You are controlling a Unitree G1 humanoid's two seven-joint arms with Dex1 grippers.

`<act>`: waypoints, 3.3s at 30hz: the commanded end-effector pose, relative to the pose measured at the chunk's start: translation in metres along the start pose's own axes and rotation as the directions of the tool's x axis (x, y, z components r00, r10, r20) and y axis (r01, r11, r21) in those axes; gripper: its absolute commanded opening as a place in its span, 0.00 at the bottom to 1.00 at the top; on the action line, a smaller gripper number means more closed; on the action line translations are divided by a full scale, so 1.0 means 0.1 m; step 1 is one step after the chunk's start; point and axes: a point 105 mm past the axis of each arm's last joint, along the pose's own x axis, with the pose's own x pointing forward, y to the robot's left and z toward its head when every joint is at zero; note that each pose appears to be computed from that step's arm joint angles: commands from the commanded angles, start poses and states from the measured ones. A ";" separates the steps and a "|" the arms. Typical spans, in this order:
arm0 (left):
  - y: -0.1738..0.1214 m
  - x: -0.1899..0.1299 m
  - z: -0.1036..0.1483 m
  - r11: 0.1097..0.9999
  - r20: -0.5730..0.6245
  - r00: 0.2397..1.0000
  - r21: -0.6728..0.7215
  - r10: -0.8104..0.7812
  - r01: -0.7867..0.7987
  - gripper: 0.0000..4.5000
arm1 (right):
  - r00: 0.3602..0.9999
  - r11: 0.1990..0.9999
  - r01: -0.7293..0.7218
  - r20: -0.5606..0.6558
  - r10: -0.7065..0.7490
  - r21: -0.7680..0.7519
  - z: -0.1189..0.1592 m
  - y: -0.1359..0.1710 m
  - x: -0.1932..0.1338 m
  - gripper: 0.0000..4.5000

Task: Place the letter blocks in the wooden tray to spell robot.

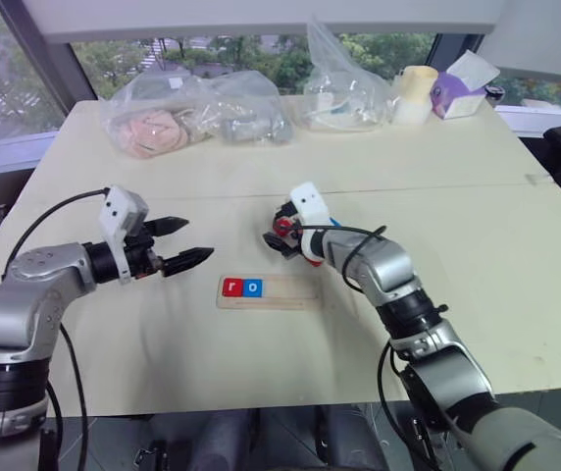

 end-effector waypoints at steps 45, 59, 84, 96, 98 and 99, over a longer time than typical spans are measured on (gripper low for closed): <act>-0.64 0.65 0.04 0.953 0.007 0.957 0.090 -0.292 0.290 1.00 | 0.865 0.753 0.500 -0.200 -0.460 0.429 -0.82 -0.30 -1.46 0.50; -0.69 0.31 -0.08 0.912 -0.131 0.916 0.118 -0.378 0.393 1.00 | 0.968 0.962 0.172 0.147 -0.205 0.213 -0.36 -0.56 -1.75 0.99; -0.82 0.04 -0.20 0.921 -0.243 0.909 0.113 -0.338 0.373 1.00 | 0.924 0.867 -0.374 -0.053 0.378 -0.330 -0.96 -0.93 -1.45 0.81; -0.43 -0.25 -0.25 0.964 -0.313 0.933 0.134 -0.178 0.228 1.00 | 0.876 0.793 -0.443 -0.014 0.482 -0.418 -0.50 -0.50 -1.36 0.26; -0.33 -0.35 -0.30 0.969 -0.352 0.924 0.135 -0.150 0.208 1.00 | 0.849 0.751 -0.483 -0.031 0.527 -0.451 -0.37 -0.28 -1.27 0.26; -0.30 -0.37 -0.31 0.969 -0.359 0.923 0.143 -0.139 0.202 1.00 | 0.841 0.739 -0.494 -0.035 0.541 -0.458 -0.34 -0.20 -1.22 0.26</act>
